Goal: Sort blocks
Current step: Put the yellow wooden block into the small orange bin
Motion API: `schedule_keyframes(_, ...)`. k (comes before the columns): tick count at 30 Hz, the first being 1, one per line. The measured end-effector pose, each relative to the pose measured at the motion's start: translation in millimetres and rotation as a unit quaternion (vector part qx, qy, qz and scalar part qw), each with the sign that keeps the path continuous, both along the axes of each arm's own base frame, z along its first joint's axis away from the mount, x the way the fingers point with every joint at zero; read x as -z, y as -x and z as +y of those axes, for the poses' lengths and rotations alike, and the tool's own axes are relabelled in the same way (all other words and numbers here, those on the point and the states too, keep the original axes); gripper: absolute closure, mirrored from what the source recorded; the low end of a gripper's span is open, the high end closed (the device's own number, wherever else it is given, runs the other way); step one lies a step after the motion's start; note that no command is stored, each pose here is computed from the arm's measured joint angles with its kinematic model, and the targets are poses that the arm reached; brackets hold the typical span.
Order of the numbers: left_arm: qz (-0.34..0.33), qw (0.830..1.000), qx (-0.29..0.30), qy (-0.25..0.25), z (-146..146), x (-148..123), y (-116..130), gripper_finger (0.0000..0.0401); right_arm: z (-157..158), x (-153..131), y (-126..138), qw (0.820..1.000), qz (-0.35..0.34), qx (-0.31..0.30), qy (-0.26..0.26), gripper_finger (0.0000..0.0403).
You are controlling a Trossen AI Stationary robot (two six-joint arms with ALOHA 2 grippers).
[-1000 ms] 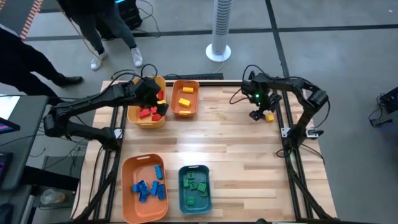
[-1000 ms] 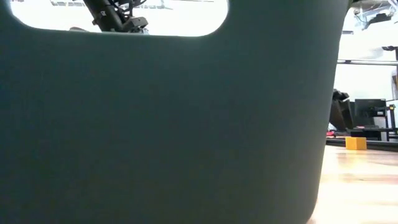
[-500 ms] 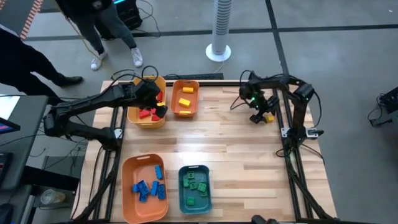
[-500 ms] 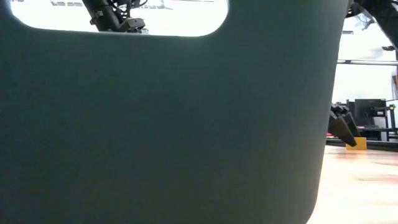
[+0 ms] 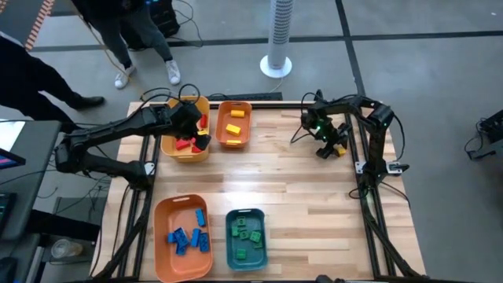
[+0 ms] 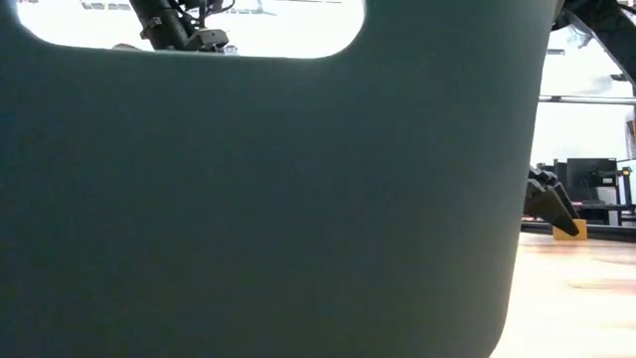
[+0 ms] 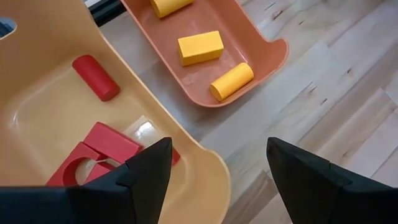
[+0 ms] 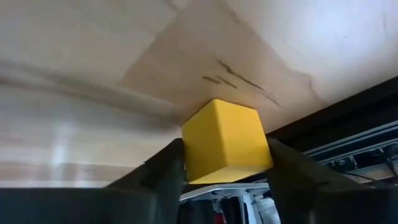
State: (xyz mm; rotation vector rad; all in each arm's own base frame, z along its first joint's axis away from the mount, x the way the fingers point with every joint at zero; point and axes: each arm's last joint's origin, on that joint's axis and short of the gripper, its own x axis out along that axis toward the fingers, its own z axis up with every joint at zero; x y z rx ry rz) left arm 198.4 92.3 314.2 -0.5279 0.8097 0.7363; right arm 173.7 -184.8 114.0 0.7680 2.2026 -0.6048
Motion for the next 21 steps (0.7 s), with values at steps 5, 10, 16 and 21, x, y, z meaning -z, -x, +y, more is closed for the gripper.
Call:
schedule_keyframes(5, 0.0, 1.0, 0.0, 0.001, 0, 0, 0, 0.0146, 4, 0, -4, 1.0, -0.001, -0.006, -0.005, 0.0256)
schedule_keyframes(10, 0.0, 1.0, 0.001, 0.001, 0, 0, 0, 0.0146, 14, -1, -15, 1.0, -0.017, -0.016, -0.015, 0.0273)
schedule_keyframes(16, -0.002, 1.0, 0.002, 0.001, 0, 0, 0, 0.0146, 29, -15, -44, 0.996, -0.076, -0.05, -0.001, 0.0273)
schedule_keyframes(21, -0.007, 1.0, 0.008, 0.007, 0, 0, -1, 0.0146, 36, -43, -72, 0.986, -0.141, -0.086, 0.036, 0.0277)
